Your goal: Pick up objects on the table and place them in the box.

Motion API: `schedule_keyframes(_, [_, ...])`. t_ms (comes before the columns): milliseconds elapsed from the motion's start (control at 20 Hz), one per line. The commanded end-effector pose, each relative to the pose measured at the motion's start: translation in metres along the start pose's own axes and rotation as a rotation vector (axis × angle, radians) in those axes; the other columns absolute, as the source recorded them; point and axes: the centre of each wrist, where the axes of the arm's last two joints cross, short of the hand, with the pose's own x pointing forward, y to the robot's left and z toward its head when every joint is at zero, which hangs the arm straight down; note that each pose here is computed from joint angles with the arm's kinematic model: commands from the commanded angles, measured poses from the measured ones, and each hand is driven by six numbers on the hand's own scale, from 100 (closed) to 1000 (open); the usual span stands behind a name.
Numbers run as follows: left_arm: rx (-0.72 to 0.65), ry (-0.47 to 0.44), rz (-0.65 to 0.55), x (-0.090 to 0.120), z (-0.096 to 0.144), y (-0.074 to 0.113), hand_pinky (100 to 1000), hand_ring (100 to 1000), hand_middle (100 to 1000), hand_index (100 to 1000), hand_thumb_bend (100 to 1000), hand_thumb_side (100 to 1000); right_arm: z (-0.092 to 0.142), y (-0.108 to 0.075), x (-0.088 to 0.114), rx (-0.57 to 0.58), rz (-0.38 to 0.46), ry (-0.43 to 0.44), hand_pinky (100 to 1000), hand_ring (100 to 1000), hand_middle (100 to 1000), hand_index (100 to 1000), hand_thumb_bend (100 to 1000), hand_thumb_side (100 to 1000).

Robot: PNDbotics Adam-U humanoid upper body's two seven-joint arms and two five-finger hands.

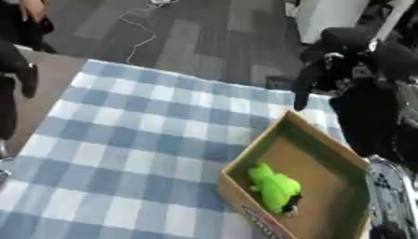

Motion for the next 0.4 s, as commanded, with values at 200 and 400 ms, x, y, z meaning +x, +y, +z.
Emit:
schedule_keyframes(200, [-0.072,0.06,-0.031,0.0049,-0.0062,-0.0008,100,483,518,663,135,867,-0.0025,-0.0037,0.0064,0.014,0.023,-0.018,399,539,656,811,100,936])
schedule_keyframes(400, [-0.114,0.1,-0.052,0.0044,-0.0047,-0.0017,100,524,555,684,145,871,-0.0047,-0.0046,0.0074,0.003,0.021,-0.033,400,537,649,792,100,932])
